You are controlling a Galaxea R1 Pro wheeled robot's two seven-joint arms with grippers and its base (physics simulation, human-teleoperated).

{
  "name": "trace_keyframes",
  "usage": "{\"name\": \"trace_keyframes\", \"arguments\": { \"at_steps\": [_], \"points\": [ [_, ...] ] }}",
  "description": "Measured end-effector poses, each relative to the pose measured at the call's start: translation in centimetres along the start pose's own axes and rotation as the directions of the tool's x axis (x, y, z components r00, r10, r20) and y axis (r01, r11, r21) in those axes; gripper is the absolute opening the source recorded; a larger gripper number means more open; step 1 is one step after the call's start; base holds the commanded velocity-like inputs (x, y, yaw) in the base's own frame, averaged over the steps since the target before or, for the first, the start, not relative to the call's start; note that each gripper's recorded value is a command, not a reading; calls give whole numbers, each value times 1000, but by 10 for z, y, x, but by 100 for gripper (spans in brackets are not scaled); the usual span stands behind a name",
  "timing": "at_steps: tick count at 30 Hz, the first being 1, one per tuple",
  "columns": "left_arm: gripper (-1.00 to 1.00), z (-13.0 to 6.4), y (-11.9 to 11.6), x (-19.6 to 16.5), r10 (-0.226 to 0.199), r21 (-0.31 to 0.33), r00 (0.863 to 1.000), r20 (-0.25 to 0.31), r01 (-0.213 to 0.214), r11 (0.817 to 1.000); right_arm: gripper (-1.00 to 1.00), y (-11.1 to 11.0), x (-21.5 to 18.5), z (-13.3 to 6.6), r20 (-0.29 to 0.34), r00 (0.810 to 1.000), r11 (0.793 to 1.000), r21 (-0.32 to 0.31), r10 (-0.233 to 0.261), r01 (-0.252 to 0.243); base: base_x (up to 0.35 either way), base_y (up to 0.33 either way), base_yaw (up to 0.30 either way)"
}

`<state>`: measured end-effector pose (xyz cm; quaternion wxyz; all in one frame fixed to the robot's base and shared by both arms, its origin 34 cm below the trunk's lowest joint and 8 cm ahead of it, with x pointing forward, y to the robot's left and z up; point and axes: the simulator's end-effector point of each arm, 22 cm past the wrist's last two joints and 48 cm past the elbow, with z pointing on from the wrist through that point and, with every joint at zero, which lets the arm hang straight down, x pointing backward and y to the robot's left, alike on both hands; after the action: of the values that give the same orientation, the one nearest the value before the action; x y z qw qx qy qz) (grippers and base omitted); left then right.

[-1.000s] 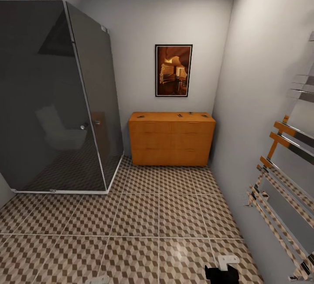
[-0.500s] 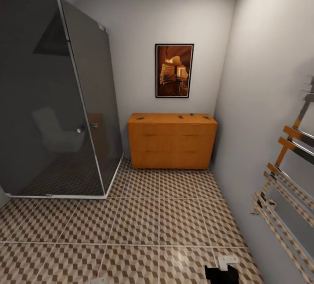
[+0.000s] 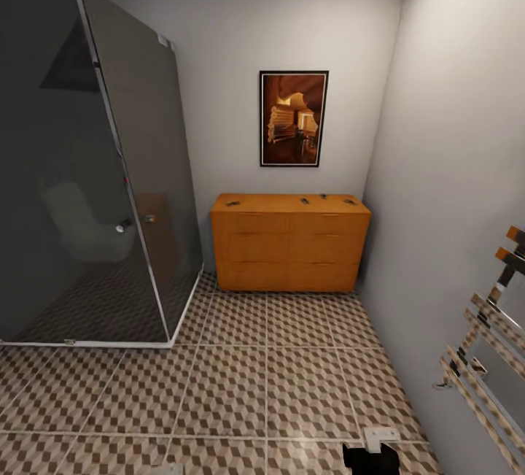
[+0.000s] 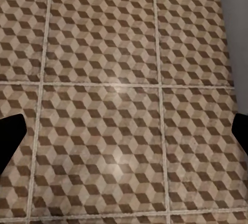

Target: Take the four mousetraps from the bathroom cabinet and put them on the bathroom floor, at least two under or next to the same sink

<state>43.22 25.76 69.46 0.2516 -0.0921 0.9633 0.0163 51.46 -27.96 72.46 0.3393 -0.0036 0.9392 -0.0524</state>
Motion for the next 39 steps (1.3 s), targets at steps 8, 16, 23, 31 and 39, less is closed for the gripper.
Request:
{"name": "trace_keyframes", "arguments": {
  "at_steps": [8,16,23,31,39],
  "points": [
    [100,0,0,0,0,0,1000,0,0,1000,100,0,0,0,1,1000,1000,0,0,0,326,0,0],
    [100,0,0,0,0,0,1000,0,0,1000,100,0,-1,0,4,1000,1000,1,0,0,326,0,0],
    [100,0,0,-1,0,1,1000,3,0,1000,100,-1,-3,0,16,1000,1000,3,1,-1,257,0,0],
    [100,0,-1,-1,-2,2,1000,5,2,1000,100,-1,-4,0,19,1000,1000,2,2,-2,78,0,0],
    [100,0,-4,0,14,6,1000,1,-14,1000,100,0,-4,0,20,1000,1000,2,2,-2,269,-41,0]
  ]
}}
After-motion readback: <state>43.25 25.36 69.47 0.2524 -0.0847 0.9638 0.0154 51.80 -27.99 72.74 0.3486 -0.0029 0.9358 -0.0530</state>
